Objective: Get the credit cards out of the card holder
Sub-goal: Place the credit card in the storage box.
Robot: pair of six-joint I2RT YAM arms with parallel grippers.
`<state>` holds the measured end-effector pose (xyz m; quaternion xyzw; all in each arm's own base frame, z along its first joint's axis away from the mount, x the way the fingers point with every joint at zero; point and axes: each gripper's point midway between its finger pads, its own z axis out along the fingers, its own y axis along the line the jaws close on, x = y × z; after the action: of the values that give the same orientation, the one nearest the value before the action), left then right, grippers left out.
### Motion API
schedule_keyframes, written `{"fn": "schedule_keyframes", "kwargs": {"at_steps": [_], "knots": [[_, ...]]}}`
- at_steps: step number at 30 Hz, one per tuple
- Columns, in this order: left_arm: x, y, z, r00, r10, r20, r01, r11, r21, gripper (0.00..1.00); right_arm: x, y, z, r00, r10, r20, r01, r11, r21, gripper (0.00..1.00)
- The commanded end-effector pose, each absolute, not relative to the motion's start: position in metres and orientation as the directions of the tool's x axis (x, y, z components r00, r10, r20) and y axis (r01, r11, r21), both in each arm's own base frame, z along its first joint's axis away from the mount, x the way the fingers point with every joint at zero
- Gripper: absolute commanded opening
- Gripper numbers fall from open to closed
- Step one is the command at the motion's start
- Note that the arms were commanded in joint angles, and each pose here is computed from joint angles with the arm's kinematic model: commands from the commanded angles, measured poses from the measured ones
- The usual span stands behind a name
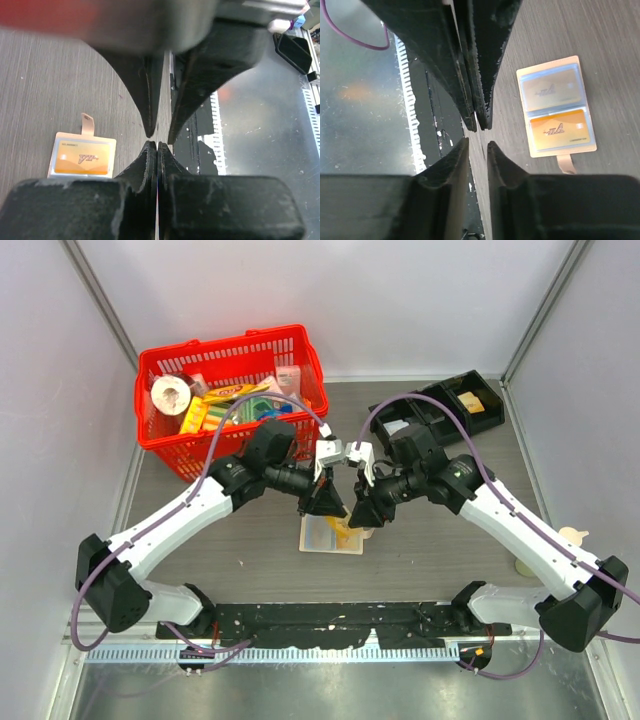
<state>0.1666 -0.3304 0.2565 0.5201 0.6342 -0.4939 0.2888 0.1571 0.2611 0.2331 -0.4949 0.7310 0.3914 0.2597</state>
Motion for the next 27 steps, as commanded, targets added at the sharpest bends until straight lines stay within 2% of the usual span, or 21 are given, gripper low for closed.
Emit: {"fn": "schedule_keyframes", "kwargs": {"at_steps": [1,2,4,5,6,7,8,9,10,11,15,18,19,22,27], "knots": [[0.177,-0.327,0.264,-0.333,0.314,-0.889,0.942,0.064,-0.33,0.0,0.164,0.27,0.26,-0.301,-0.425,-0.854,-0.952,0.19,0.241,0.38],[0.184,-0.326,0.266,-0.346,0.286,-0.894,0.938,0.107,-0.329,0.0,0.166,0.27,0.258,-0.319,-0.414,-0.852,-0.945,0.209,0.252,0.46],[0.204,-0.32,0.267,-0.39,0.197,-0.9,0.91,0.234,-0.343,0.0,0.172,0.27,0.264,-0.341,-0.355,-0.87,-0.93,0.261,0.259,0.54],[0.219,-0.316,0.272,-0.401,0.119,-0.908,0.878,0.332,-0.344,0.0,0.184,0.269,0.275,-0.316,-0.297,-0.901,-0.927,0.298,0.226,0.57],[0.229,-0.31,0.279,-0.395,0.036,-0.918,0.85,0.394,-0.35,0.0,0.184,0.264,0.273,-0.365,-0.25,-0.897,-0.9,0.342,0.27,0.62],[0.238,-0.306,0.283,-0.391,-0.043,-0.919,0.815,0.449,-0.368,0.0,0.198,0.264,0.287,-0.329,-0.176,-0.928,-0.889,0.388,0.242,0.65],[0.246,-0.297,0.29,-0.377,-0.143,-0.915,0.772,0.498,-0.396,0.0,0.198,0.259,0.283,-0.383,-0.116,-0.916,-0.851,0.43,0.301,0.71],[0.253,-0.289,0.292,-0.359,-0.222,-0.906,0.731,0.536,-0.421,0.0,0.21,0.258,0.301,-0.376,0.002,-0.927,-0.815,0.475,0.332,0.75],[0.258,-0.281,0.301,-0.333,-0.308,-0.891,0.701,0.552,-0.452,0.0,0.207,0.254,0.296,-0.379,0.041,-0.925,-0.8,0.488,0.349,0.8],[0.263,-0.274,0.299,-0.33,-0.373,-0.867,0.657,0.569,-0.495,0.0,0.215,0.253,0.308,-0.342,0.115,-0.933,-0.79,0.501,0.352,0.81],[0.269,-0.258,0.313,-0.307,-0.577,-0.757,0.579,0.518,-0.63,0.0,0.218,0.255,0.32,-0.383,0.341,-0.858,-0.738,0.445,0.507,0.81],[0.269,-0.252,0.321,-0.305,-0.686,-0.661,0.534,0.451,-0.715,0.0,0.219,0.258,0.32,-0.377,0.48,-0.792,-0.74,0.358,0.57,0.77],[0.269,-0.251,0.324,-0.298,-0.717,-0.63,0.523,0.429,-0.737,0.0,0.219,0.258,0.308,-0.42,0.507,-0.753,-0.709,0.335,0.621,0.76],[0.267,-0.251,0.332,-0.287,-0.788,-0.544,0.496,0.364,-0.789,0.0,0.219,0.259,0.32,-0.386,0.609,-0.693,-0.722,0.269,0.638,0.74],[0.259,-0.261,0.343,-0.318,-0.854,-0.412,0.482,0.229,-0.846,0.0,0.218,0.263,0.329,-0.377,0.676,-0.633,-0.747,0.182,0.64,0.74]]}}
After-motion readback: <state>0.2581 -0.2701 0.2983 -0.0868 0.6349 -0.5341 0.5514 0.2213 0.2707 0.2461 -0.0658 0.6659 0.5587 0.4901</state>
